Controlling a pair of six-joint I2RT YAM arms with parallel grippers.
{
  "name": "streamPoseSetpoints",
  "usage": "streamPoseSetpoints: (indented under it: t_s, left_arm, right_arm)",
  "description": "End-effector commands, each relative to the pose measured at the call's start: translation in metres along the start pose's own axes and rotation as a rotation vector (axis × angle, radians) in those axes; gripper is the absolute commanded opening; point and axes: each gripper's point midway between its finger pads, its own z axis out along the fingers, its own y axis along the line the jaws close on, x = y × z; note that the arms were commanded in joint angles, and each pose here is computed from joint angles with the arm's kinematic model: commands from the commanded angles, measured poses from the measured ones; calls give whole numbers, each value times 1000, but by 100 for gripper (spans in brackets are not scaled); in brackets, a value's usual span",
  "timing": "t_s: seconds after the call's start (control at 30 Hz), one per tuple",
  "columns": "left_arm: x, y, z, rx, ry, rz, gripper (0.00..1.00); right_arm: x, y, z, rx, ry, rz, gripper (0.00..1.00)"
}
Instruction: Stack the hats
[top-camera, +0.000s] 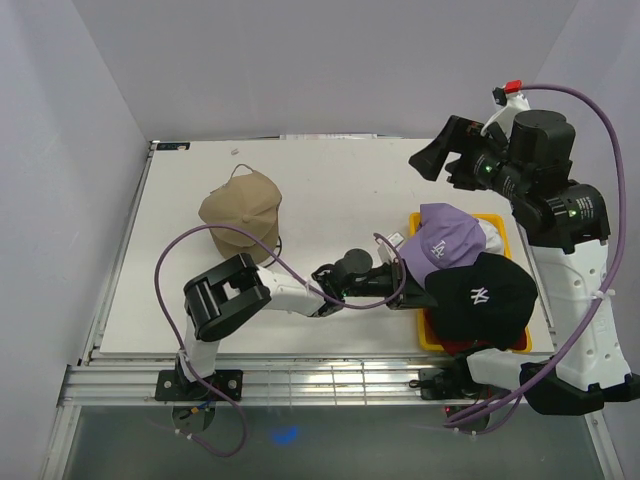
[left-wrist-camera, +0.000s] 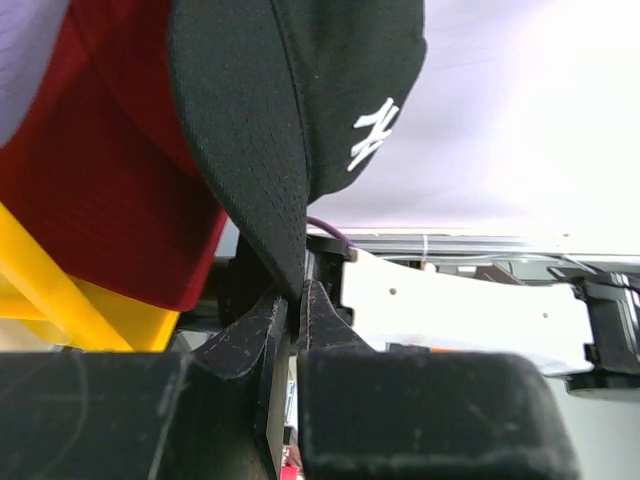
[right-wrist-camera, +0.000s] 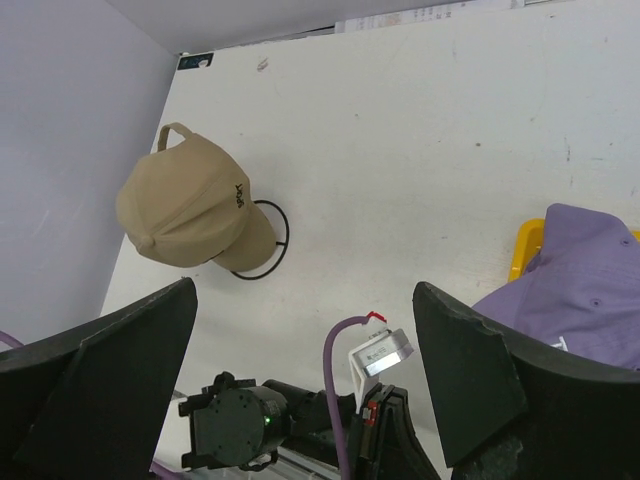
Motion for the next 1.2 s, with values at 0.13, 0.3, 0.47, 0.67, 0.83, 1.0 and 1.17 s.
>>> streamPoseSetpoints:
  t_s: [0.13, 0.3, 0.47, 0.67, 0.83, 1.0, 1.17]
  left_arm:
    - [-21, -81, -24, 206, -94, 102, 0]
    - [-38, -103, -49, 217, -199, 127, 0]
    - [-59, -118, -75, 230, -291, 142, 0]
    - [-76, -138, -104, 230, -400, 150, 0]
    - [-99, -133, -149, 157, -587, 114, 0]
    - [-112, -155, -206, 130, -767, 148, 0]
    - [-126, -166, -272, 89, -1019, 145, 0]
  right_arm:
    - [-15, 11, -11, -28, -24, -11, 93]
    - [-27, 17, -22, -33, -71, -8, 93]
    - [-38, 19, -37, -24, -132, -2, 93]
    - [-51, 20, -50, -12, -200, 20, 93]
    - [-69, 26, -67, -15, -291, 41, 93]
    - [-70, 34, -52, -59, -257, 72, 93]
    - [-49, 58, 0, -223, -75, 130, 91]
